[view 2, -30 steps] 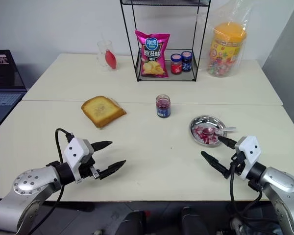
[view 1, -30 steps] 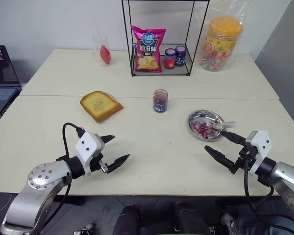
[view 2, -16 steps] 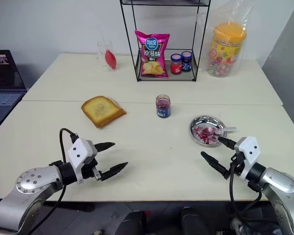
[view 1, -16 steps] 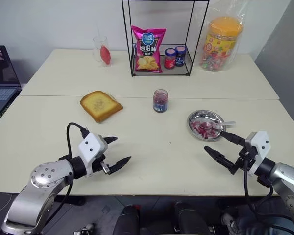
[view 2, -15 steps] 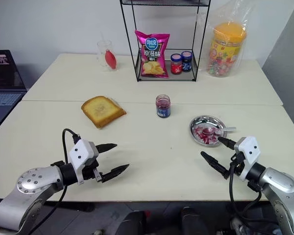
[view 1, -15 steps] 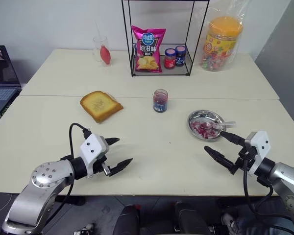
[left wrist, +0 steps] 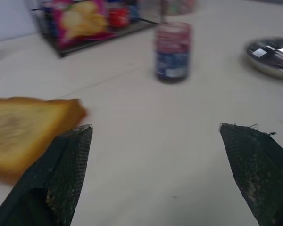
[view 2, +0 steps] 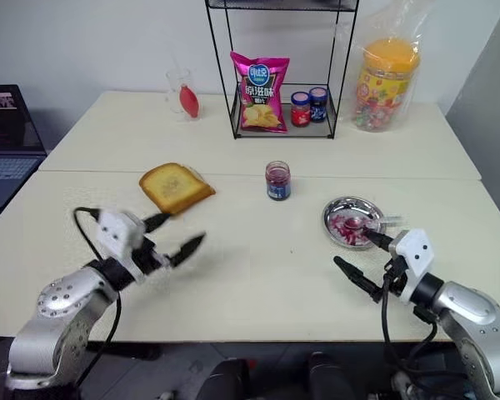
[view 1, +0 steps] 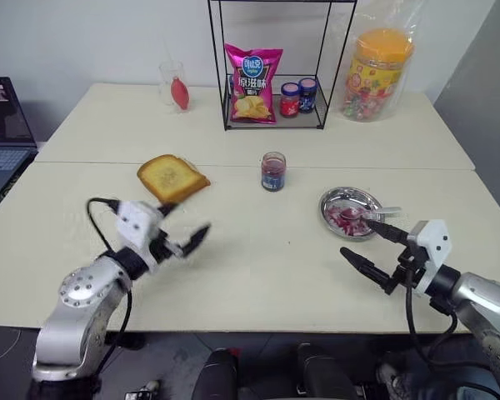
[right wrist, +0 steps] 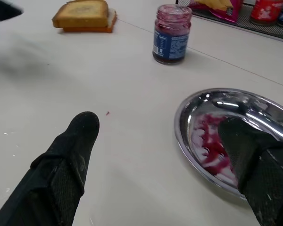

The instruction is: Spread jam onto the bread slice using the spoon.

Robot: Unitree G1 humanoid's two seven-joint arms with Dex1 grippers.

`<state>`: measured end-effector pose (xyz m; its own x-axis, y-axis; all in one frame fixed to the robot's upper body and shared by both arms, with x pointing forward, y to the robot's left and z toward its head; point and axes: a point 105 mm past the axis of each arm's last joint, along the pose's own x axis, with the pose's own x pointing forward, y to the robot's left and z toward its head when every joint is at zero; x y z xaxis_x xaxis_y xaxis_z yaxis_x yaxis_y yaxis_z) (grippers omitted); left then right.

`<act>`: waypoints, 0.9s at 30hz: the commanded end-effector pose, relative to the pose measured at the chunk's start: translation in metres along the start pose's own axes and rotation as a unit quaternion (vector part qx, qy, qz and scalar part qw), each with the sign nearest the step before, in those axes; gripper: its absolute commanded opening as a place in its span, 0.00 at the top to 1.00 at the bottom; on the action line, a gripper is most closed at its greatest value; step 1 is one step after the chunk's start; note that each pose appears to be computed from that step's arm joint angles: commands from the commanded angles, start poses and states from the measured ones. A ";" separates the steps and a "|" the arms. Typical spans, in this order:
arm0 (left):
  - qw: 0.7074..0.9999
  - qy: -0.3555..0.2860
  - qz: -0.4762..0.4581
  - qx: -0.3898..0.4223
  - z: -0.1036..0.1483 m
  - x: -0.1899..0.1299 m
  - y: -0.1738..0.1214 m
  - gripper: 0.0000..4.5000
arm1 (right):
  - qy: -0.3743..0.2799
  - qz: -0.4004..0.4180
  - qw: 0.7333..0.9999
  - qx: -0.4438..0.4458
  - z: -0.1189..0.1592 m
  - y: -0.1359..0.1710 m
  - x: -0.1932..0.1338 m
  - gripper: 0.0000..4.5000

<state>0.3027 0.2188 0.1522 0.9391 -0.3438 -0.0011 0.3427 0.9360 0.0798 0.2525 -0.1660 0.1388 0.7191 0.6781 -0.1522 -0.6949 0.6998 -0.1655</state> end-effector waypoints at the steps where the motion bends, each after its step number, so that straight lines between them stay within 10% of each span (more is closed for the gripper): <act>1: 0.987 -0.019 0.138 -0.079 0.006 -0.002 0.047 0.00 | -0.014 0.012 0.999 -0.026 0.020 0.005 0.010 0.01; 12: 0.939 0.035 0.246 -0.238 -0.022 0.036 0.091 0.00 | -0.037 0.062 0.996 -0.062 0.053 0.020 0.033 0.01; 27: 0.911 0.079 0.214 -0.344 -0.037 0.091 0.074 0.04 | -0.035 0.092 0.991 -0.088 0.068 0.026 0.040 0.00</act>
<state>0.4112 0.2628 0.1183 0.9612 0.0402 -0.2729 -0.1781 0.8460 -0.5027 0.2675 -0.1091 0.1830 0.5895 0.7935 -0.1509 -0.7965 0.5400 -0.2721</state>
